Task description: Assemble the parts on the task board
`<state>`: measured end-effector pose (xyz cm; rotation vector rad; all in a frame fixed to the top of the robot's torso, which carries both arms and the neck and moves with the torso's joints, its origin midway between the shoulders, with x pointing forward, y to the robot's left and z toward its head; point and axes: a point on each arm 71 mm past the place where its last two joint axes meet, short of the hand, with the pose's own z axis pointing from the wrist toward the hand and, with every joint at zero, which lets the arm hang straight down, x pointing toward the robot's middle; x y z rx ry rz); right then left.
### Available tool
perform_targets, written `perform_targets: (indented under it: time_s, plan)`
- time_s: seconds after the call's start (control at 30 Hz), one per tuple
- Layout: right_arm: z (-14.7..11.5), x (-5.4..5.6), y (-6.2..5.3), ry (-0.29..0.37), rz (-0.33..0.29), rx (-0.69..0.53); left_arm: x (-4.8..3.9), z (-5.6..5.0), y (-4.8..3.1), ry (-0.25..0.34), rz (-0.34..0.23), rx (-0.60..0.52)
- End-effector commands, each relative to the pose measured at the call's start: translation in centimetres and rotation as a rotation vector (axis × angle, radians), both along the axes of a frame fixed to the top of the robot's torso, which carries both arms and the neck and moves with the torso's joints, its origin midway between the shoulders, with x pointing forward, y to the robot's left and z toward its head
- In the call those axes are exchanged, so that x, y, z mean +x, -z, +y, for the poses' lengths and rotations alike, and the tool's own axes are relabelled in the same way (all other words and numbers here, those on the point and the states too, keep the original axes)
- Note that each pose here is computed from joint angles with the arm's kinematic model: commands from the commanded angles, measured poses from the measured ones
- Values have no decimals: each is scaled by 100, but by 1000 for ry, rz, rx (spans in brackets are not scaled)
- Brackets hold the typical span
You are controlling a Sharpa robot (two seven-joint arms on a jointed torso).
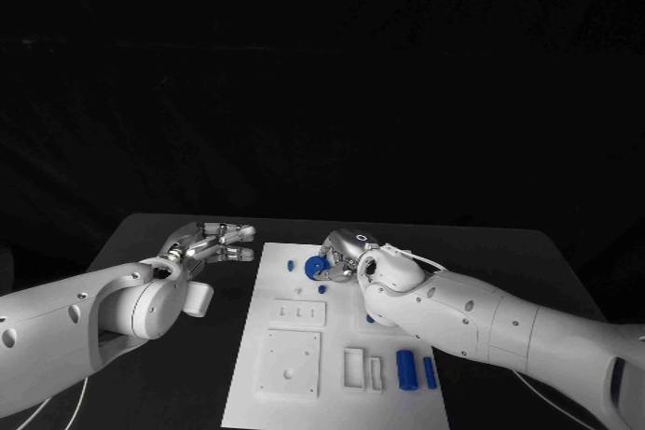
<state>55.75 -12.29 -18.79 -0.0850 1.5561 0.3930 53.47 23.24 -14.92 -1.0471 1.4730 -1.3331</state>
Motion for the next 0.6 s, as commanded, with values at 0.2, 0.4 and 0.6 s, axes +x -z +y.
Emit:
perform_targets:
  time_s: [0.2,0.4,0.6]
  plan:
    - [-7,12,64,-16,71,-17,3,-25,-13,9,-10,-2]
    - [-31,22,88,-8,93,-33,5,-29,-12,10,-10,-2]
    - [-67,21,81,5,87,-28,7,-28,-12,10,-11,-2]
